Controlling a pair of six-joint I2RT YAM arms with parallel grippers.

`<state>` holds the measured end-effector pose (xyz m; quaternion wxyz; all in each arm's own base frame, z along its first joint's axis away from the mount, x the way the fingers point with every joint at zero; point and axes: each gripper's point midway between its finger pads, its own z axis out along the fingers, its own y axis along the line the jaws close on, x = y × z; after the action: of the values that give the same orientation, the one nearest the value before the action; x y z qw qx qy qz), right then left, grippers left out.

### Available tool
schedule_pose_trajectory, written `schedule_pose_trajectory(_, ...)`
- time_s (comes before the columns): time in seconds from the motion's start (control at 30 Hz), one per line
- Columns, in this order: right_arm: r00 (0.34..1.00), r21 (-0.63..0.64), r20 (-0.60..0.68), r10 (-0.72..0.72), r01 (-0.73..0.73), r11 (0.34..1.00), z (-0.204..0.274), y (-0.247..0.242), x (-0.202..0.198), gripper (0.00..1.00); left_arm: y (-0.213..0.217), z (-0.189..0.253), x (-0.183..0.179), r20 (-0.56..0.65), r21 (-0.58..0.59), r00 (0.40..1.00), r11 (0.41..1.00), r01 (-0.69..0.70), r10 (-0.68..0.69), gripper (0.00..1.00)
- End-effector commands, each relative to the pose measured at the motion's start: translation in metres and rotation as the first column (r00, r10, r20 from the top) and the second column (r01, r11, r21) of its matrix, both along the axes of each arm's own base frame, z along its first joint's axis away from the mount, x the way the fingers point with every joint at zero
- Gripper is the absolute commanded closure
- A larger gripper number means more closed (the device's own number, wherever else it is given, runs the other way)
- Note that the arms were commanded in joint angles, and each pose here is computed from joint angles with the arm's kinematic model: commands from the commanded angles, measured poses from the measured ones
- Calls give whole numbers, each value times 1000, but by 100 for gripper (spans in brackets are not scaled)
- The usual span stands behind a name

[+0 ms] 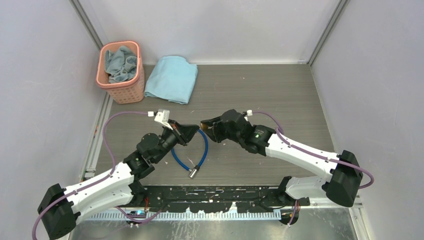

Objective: Unlock with the key

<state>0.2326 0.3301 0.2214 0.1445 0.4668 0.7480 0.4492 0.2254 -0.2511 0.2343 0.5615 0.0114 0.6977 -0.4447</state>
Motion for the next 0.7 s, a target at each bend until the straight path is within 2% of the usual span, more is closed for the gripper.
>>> schedule_pose_trajectory(0.0,997,76,68,30,-36,996,38,17,-1,99,-6,23,0,65,-55,998,998,19,-15,100)
schedule_pose_trajectory(0.47,996,71,66,56,-61,996,38,26,-4,99,-10,22,4,61,-58,998,998,12,-8,100)
schedule_pose_trajectory(0.67,996,57,70,55,-59,997,38,24,-3,99,-12,24,6,100,-27,995,1000,14,-12,100)
